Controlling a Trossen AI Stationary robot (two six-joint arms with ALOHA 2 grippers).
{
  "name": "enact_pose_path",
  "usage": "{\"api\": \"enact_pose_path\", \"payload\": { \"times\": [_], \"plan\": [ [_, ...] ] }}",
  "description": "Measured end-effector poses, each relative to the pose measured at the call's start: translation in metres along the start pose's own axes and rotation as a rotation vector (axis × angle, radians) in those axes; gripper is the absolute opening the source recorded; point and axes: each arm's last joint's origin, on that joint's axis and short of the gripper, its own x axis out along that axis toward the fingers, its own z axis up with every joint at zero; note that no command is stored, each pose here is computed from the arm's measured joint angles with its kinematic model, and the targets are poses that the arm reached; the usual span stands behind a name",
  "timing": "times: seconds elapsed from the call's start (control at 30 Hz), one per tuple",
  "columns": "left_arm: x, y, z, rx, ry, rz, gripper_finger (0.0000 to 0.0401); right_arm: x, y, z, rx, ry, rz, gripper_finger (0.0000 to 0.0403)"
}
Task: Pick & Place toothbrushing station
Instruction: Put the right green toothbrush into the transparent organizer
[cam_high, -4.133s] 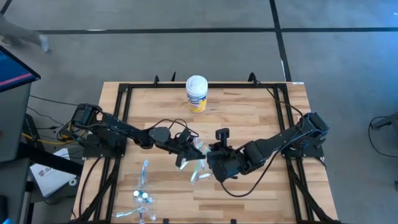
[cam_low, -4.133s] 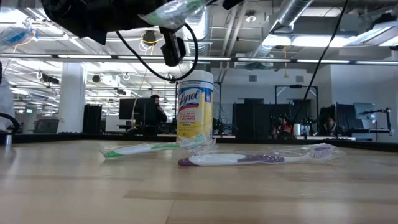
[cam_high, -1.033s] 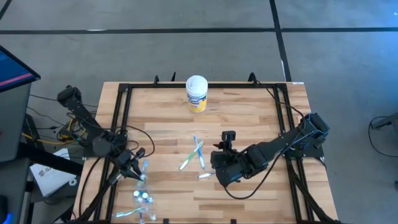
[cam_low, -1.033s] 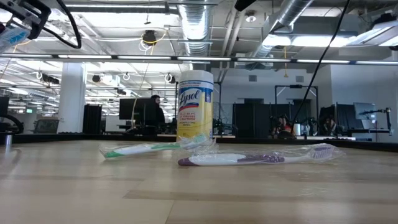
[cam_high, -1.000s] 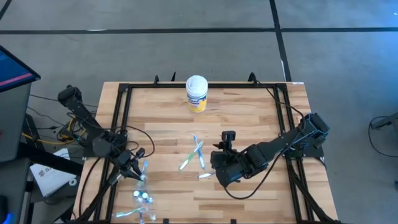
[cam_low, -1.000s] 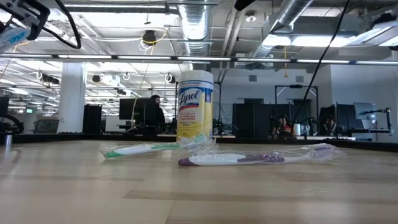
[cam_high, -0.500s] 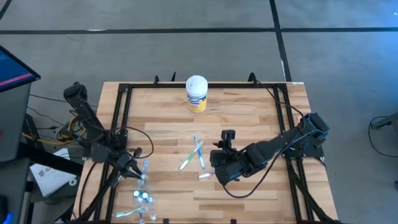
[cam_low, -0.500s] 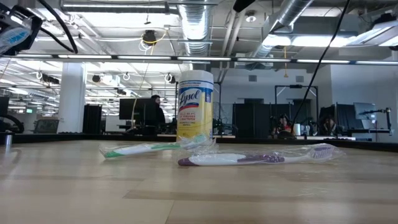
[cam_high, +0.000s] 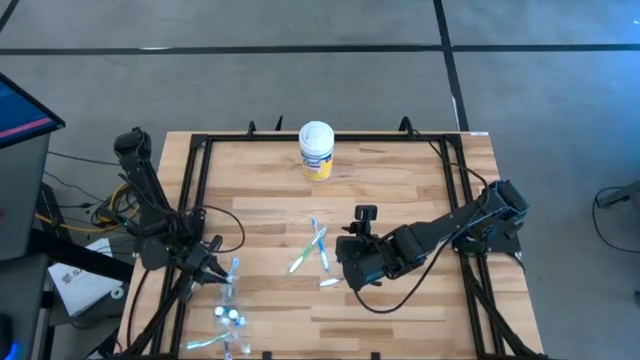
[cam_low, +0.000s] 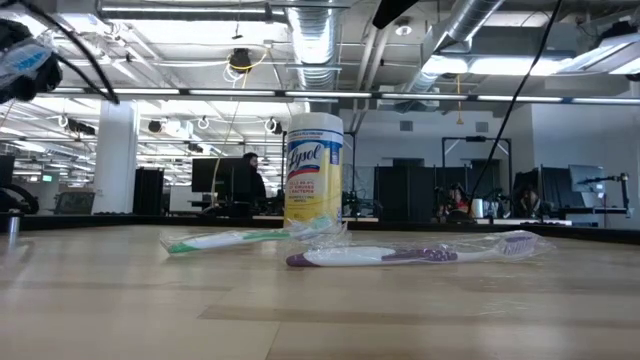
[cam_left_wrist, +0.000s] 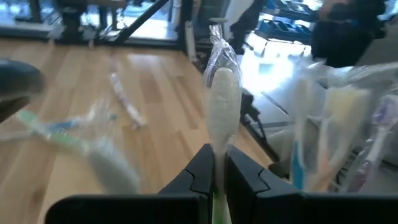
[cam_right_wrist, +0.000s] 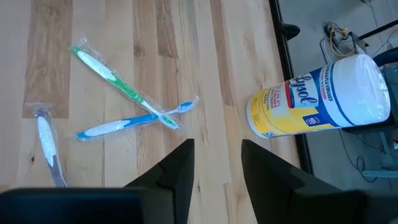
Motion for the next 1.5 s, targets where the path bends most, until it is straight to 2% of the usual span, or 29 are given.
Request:
{"api": "enact_pose_path", "payload": {
  "times": [0.17,0.47,0.6,1.2,1.33,1.5],
  "plan": [
    [-0.002,0.005,-0.016,-0.075,0.007,0.045,0.0012,0.0,0.0,0.0,0.0,0.0,0.0,0.0122],
    [-0.002,0.008,-0.024,-0.099,0.007,0.05,0.002,0.0,0.0,0.0,-0.001,0.0,0.0,0.0123],
    [-0.002,0.01,-0.029,-0.144,0.011,0.053,0.0022,0.0,0.0,0.0,-0.003,0.0,0.0,0.0123],
    [-0.002,0.008,-0.028,-0.199,0.003,0.014,0.0024,0.0,0.0,0.0,0.0,0.0,0.0,0.0123],
    [-0.002,0.008,-0.028,-0.204,0.002,0.008,0.0041,0.0,0.0,0.0,0.0,0.0,0.0,0.0123],
    [-0.002,0.008,-0.028,-0.206,0.0,0.007,0.0081,0.0,0.0,0.0,-0.001,0.0,0.0,0.0123]
  ]
}}
